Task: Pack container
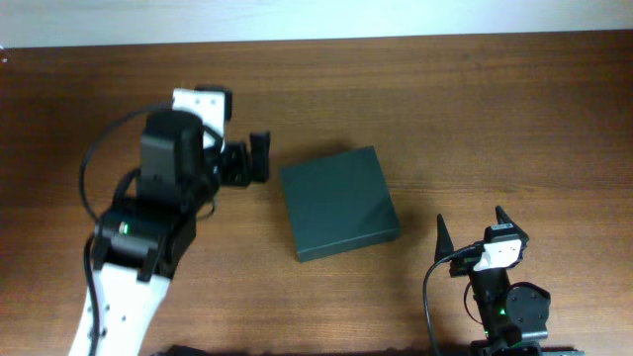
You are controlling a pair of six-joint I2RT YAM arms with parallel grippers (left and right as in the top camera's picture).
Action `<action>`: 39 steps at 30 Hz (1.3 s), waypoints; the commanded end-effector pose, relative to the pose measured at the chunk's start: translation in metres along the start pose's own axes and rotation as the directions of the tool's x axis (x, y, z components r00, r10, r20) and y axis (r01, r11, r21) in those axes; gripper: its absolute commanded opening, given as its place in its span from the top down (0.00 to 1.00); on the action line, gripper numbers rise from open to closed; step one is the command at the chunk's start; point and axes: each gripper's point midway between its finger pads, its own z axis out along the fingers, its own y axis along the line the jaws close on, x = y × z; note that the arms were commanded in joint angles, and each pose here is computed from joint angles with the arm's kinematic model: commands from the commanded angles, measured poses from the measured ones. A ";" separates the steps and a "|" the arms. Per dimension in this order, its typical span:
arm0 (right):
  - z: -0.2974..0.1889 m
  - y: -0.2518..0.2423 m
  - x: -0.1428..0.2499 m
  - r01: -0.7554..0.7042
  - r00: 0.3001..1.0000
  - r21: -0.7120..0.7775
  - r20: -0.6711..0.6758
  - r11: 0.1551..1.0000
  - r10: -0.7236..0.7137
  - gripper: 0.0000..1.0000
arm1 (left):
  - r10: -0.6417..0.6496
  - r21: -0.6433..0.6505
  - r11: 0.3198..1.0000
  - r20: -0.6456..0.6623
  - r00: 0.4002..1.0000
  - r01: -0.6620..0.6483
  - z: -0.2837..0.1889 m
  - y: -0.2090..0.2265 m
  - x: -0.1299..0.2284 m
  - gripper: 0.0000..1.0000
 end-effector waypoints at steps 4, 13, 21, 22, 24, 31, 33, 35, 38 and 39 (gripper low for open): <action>0.000 0.000 0.002 0.006 1.000 -0.002 -0.003 1.000 -0.006 0.01 | -0.025 -0.027 0.999 0.097 0.995 0.028 -0.009 0.036 0.051 0.01; 0.000 0.000 0.002 0.006 1.000 -0.002 -0.003 1.000 -0.006 0.01 | -0.042 -0.015 0.999 0.344 0.938 0.050 -0.033 0.061 0.073 0.01; 0.000 0.000 0.002 0.006 1.000 -0.002 -0.003 1.000 -0.006 0.01 | 0.002 0.005 1.000 0.534 0.846 -0.005 -0.044 0.057 0.076 0.01; 0.000 0.000 0.002 0.006 1.000 -0.002 -0.003 1.000 -0.006 0.01 | 0.007 0.008 1.000 0.556 0.831 -0.014 -0.046 0.056 0.076 0.01; 0.000 0.000 0.002 0.006 1.000 -0.002 -0.003 1.000 -0.006 0.01 | 0.015 0.012 1.000 0.596 0.803 -0.028 -0.050 0.054 0.075 0.01; 0.000 0.000 0.002 0.006 1.000 -0.002 -0.003 1.000 -0.006 0.01 | 0.038 0.014 0.998 0.722 0.691 -0.069 -0.069 0.049 0.068 0.01; 0.000 0.000 0.002 0.006 1.000 -0.002 -0.003 1.000 -0.006 0.01 | 0.041 0.014 0.997 0.751 0.659 -0.078 -0.076 0.047 0.066 0.01; 0.000 0.000 0.002 0.006 1.000 -0.002 -0.003 1.000 -0.006 0.01 | 0.048 0.012 0.996 0.786 0.616 -0.092 -0.087 0.044 0.064 0.01; 0.000 0.000 0.002 0.006 1.000 -0.002 -0.003 1.000 -0.006 0.01 | 0.051 0.009 0.995 0.806 0.589 -0.099 -0.094 0.043 0.064 0.01; 0.000 0.000 0.002 0.006 1.000 -0.002 -0.003 1.000 -0.006 0.01 | 0.052 0.009 0.995 0.811 0.582 -0.102 -0.096 0.042 0.064 0.01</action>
